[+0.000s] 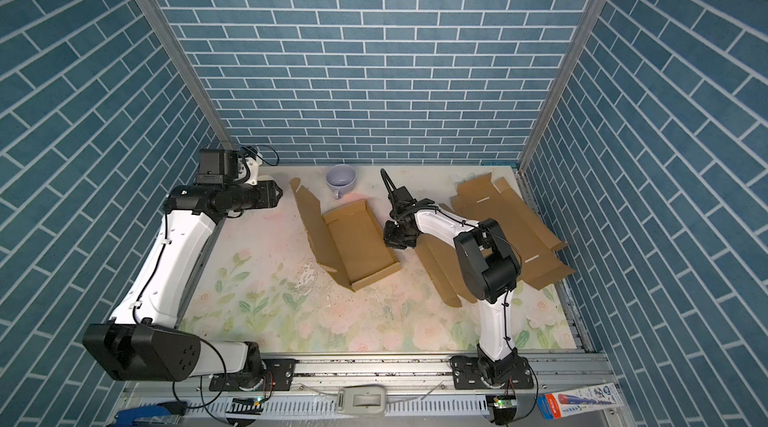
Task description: Fold the paper box
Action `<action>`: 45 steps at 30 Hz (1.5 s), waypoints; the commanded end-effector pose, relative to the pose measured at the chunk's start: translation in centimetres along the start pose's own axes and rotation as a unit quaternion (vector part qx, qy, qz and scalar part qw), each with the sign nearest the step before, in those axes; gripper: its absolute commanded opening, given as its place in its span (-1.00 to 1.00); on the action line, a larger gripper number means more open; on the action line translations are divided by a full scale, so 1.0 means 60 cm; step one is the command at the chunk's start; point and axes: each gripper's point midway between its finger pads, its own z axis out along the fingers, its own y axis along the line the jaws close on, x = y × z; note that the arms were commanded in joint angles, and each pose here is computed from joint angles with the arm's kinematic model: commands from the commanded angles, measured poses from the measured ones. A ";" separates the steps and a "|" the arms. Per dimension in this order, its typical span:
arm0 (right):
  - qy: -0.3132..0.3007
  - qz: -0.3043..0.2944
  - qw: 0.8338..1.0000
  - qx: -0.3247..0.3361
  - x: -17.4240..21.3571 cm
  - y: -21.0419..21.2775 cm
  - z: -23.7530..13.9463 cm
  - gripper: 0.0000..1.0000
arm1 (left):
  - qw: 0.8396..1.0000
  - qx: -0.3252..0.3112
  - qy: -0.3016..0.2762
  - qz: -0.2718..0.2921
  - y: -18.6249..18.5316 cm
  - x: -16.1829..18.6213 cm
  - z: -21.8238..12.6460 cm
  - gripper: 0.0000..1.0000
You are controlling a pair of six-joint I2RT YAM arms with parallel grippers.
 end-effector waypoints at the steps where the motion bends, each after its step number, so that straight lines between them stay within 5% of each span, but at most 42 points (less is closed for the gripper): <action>1: -0.018 0.083 0.996 -0.031 0.013 0.011 -0.003 -0.68 | 1.000 0.001 -0.014 -0.006 0.001 -0.011 -0.007 0.22; 7: -0.005 0.058 0.998 -0.033 0.040 0.032 -0.023 -0.30 | 1.000 -0.002 -0.008 -0.010 0.012 0.011 0.007 0.23; 12: -0.006 -0.061 0.997 0.051 -0.002 0.018 -0.047 0.12 | 1.000 -0.009 -0.006 -0.015 0.025 0.034 0.023 0.23; 20: -0.005 -0.134 0.982 0.135 -0.077 0.005 -0.010 0.16 | 0.999 -0.018 -0.016 -0.040 0.046 0.052 0.043 0.23; 26: -0.007 -0.079 0.992 0.103 -0.094 0.021 0.037 -0.20 | 0.998 -0.028 -0.020 -0.053 0.065 0.057 0.042 0.23; 34: -0.086 0.070 0.993 0.030 -0.088 0.033 -0.001 -0.78 | 0.997 -0.028 -0.022 -0.061 0.069 0.064 0.046 0.23; 39: -0.143 0.206 0.968 0.016 -0.048 -0.012 -0.019 -0.85 | 0.997 -0.026 -0.024 -0.069 0.070 0.067 0.052 0.23; 43: -0.204 0.321 0.925 0.003 -0.002 -0.051 -0.033 -0.83 | 0.997 -0.029 -0.028 -0.073 0.073 0.069 0.052 0.22; 45: -0.220 0.342 0.914 -0.007 0.016 -0.050 -0.039 -0.58 | 0.996 -0.033 -0.029 -0.074 0.076 0.073 0.053 0.23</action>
